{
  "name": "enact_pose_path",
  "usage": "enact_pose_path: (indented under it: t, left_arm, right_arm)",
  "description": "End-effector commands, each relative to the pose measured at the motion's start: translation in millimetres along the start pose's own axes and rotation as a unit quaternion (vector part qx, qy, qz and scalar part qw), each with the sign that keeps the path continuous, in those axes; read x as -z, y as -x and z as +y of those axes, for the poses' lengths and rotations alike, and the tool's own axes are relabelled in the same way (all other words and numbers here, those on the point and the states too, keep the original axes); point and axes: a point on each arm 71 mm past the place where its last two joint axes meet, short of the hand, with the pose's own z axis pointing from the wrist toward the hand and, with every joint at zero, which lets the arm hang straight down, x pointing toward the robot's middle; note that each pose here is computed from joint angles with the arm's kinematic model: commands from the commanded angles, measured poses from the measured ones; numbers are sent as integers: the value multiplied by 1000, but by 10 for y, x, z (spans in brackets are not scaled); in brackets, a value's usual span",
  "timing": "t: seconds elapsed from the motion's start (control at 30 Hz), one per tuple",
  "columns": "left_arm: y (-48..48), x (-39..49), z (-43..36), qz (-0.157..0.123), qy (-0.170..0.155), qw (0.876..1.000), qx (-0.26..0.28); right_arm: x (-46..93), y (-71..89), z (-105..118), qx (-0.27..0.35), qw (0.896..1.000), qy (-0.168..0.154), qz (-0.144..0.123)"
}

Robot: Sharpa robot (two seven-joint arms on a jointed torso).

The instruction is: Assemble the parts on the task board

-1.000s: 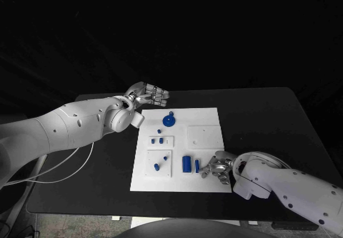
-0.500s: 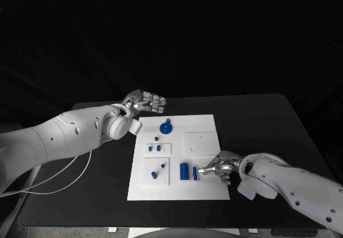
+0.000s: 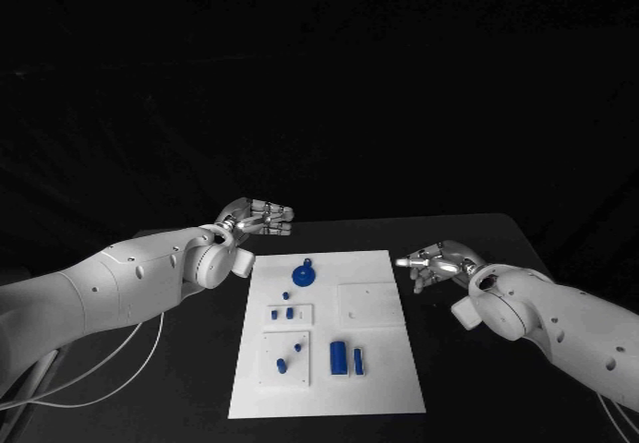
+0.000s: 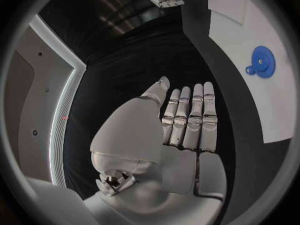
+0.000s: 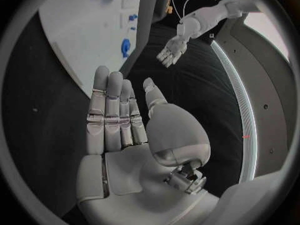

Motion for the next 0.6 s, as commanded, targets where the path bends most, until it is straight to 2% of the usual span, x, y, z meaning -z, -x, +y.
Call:
enact_pose_path:
  t: [0.03, 0.23, 0.6]
  left_arm:
    - [61, -17, -32, -33, -19, 999, 34]
    - [116, -64, -45, -51, -34, 997, 49]
    - [160, -151, -65, -70, -52, 995, 53]
  right_arm:
    - [-77, 188, 147, -57, 994, 81, -43]
    - [-226, 351, 245, -92, 986, 119, -66]
    - [-351, 462, 160, -129, 978, 133, -99]
